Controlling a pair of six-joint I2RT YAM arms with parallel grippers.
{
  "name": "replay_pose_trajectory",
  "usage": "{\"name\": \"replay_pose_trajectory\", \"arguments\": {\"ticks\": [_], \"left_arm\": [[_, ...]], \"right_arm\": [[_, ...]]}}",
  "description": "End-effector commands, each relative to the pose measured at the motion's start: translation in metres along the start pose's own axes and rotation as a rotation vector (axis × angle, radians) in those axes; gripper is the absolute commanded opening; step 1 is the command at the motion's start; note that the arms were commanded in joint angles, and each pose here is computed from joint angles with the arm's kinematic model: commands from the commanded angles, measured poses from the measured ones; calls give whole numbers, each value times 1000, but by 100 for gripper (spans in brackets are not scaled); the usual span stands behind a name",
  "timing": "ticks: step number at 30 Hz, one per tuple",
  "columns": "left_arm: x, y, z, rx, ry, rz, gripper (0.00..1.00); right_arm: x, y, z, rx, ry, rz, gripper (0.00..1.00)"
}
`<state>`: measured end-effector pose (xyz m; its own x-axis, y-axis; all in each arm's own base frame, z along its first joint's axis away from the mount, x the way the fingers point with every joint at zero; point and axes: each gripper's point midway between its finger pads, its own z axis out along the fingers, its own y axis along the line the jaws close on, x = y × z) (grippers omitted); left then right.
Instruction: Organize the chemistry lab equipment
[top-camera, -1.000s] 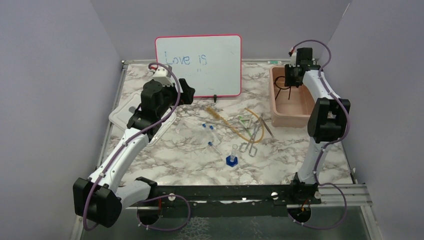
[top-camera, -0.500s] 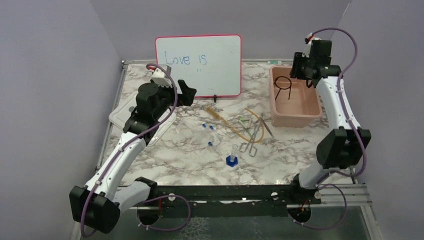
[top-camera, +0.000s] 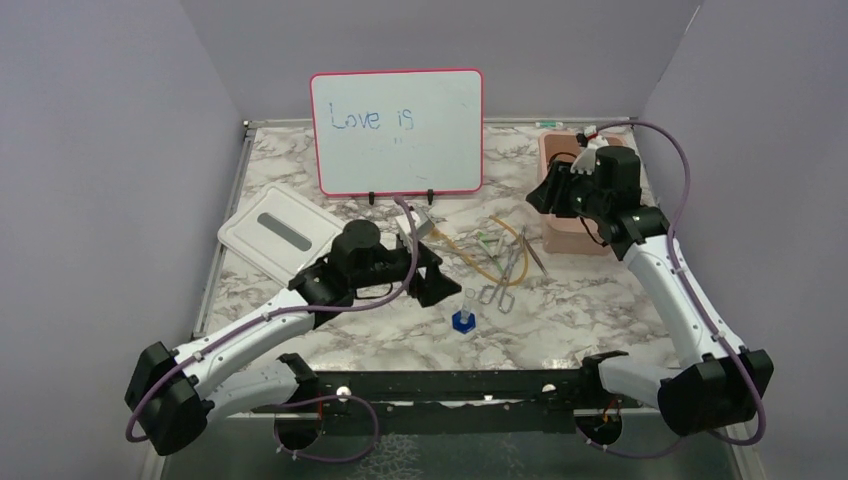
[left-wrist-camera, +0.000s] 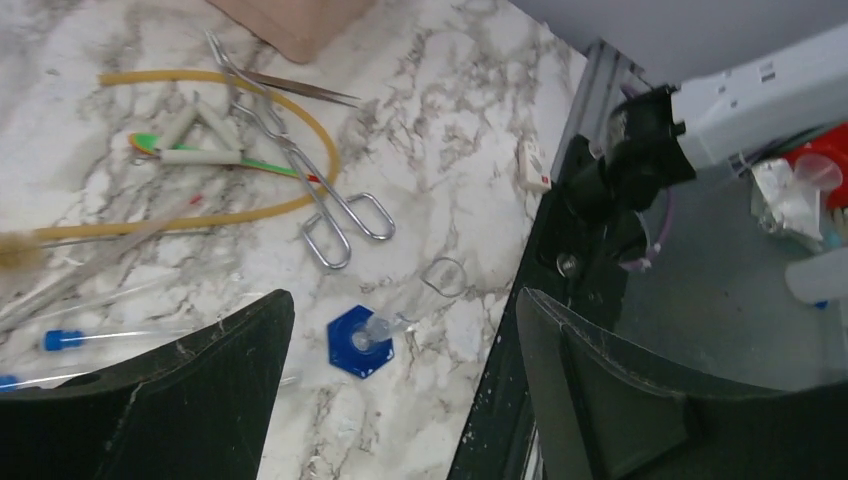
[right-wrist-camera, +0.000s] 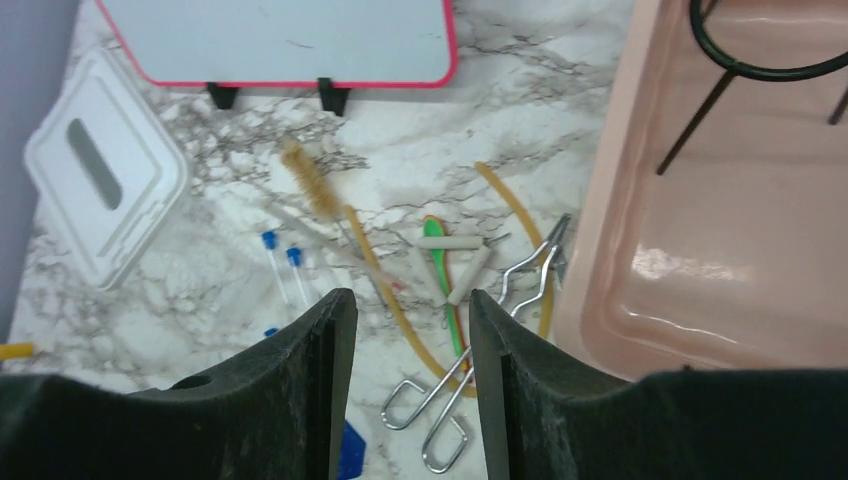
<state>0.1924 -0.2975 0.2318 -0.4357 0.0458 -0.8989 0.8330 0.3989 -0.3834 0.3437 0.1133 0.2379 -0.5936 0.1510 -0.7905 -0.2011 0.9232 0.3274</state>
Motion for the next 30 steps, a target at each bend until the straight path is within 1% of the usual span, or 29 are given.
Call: {"name": "replay_pose_trajectory", "arguments": {"ticks": [1,6,8,13,16,18,20,25,28,30], "left_arm": [[12,-25,13,43,-5,144,83],[25,-26,32,-26,-16,231,81],[35,-22,42,-61,0,262,72],[46,-17,61,-139,45,328,62],[53,-18,67,-138,64,355,56],[57,-20,69,-136,74,381,46],[62,-27,69,-124,84,403,41],[61,-34,72,-125,58,444,28],[54,-31,71,-155,34,432,14],[48,-28,70,-182,17,424,12]], "right_arm": [[-16,41,-21,-211,-115,37,50],[-6,45,-22,-247,-110,37,50],[-4,42,-22,-237,-112,35,50],[-1,37,-22,-211,-113,25,50],[0,34,-22,-193,-109,16,50],[2,33,-22,-193,-103,13,50],[4,33,-21,-196,-100,14,50],[7,35,-19,-214,-98,22,50],[9,35,-19,-213,-95,21,50],[9,35,-19,-214,-94,17,50]]}}
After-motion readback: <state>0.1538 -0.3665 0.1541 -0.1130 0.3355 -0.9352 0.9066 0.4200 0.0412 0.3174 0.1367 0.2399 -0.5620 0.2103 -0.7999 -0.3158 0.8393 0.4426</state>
